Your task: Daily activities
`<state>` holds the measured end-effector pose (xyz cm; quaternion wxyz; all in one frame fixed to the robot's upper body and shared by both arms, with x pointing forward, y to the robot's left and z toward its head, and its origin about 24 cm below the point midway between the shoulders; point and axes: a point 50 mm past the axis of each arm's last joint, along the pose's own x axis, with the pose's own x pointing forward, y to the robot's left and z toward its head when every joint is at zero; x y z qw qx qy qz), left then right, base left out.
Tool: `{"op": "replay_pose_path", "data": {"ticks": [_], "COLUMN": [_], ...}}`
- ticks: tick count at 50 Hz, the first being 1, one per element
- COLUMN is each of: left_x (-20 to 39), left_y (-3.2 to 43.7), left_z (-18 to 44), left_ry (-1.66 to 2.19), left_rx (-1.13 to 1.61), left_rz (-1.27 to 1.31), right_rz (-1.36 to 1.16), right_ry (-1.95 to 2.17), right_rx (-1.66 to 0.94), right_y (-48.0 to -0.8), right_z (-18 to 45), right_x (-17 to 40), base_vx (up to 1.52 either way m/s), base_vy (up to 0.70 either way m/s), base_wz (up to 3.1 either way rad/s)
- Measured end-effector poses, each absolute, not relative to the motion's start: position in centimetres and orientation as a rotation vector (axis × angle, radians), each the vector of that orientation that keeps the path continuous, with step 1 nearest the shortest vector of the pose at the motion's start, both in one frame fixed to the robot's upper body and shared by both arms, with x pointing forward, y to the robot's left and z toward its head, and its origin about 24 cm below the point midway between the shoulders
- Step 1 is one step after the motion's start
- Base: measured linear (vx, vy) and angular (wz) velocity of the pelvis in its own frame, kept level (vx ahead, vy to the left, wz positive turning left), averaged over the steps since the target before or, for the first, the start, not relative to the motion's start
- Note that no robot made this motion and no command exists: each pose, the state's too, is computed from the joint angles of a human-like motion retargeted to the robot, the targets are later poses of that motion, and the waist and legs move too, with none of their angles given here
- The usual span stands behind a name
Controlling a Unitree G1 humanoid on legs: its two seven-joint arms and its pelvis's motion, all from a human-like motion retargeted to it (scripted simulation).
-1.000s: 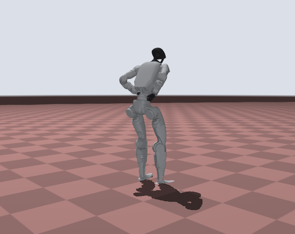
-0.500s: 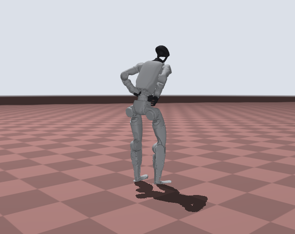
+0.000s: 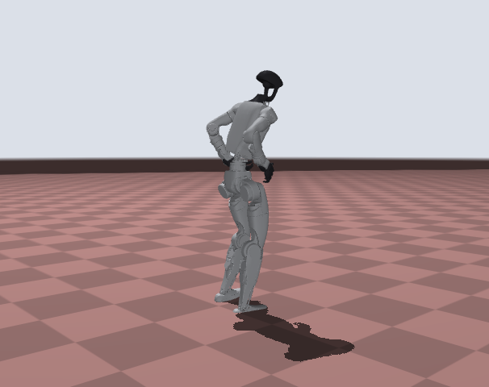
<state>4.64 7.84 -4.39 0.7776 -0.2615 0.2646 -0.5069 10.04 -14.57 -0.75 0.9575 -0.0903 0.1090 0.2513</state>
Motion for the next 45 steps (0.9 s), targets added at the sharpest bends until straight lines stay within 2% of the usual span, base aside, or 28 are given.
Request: {"op": "replay_pose_path", "data": {"ticks": [6,10,17,23,30,36,42,45], "left_x": [9.1,14.5,23.4,25.6,20.0,10.7,2.3,0.7], "left_y": [11.4,14.8,21.7,25.4,24.2,19.1,14.6,14.0], "left_z": [-4.6,-3.0,1.0,-1.3,-10.4,-16.5,-18.2,-18.2], "left_ry": [0.515,0.383,0.118,0.216,0.676,1.124,1.376,1.406], "left_rx": [-0.306,-0.063,0.195,0.207,0.128,0.08,0.037,0.035], "left_rz": [-1.047,-0.889,-0.28,0.137,0.264,0.073,-0.143,-0.192], "right_rz": [0.339,0.16,-0.211,-0.457,-0.571,-0.443,-0.256,-0.198], "right_ry": [0.241,0.259,0.283,0.425,0.647,0.884,1.088,1.135], "right_rx": [-0.281,-0.359,-0.453,-0.443,-0.339,-0.241,-0.218,-0.222], "right_y": [-17.5,-20.0,-24.3,-27.0,-27.2,-25.0,-22.3,-21.8], "right_z": [-1.6,-2.4,-3.8,-6.6,-10.4,-13.9,-16.2,-16.5], "right_x": [11.6,12.7,14.5,15.2,14.0,11.0,6.2,5.0], "base_vx": [0.16,0.16,0.15,0.09,0.01,0.0,0.0,0.0], "base_vy": [0.04,0.02,0.01,0.03,0.02,0.01,0.0,0.0], "base_wz": [-0.77,-0.37,-0.12,-0.03,0.01,0.01,0.0,0.0]}}
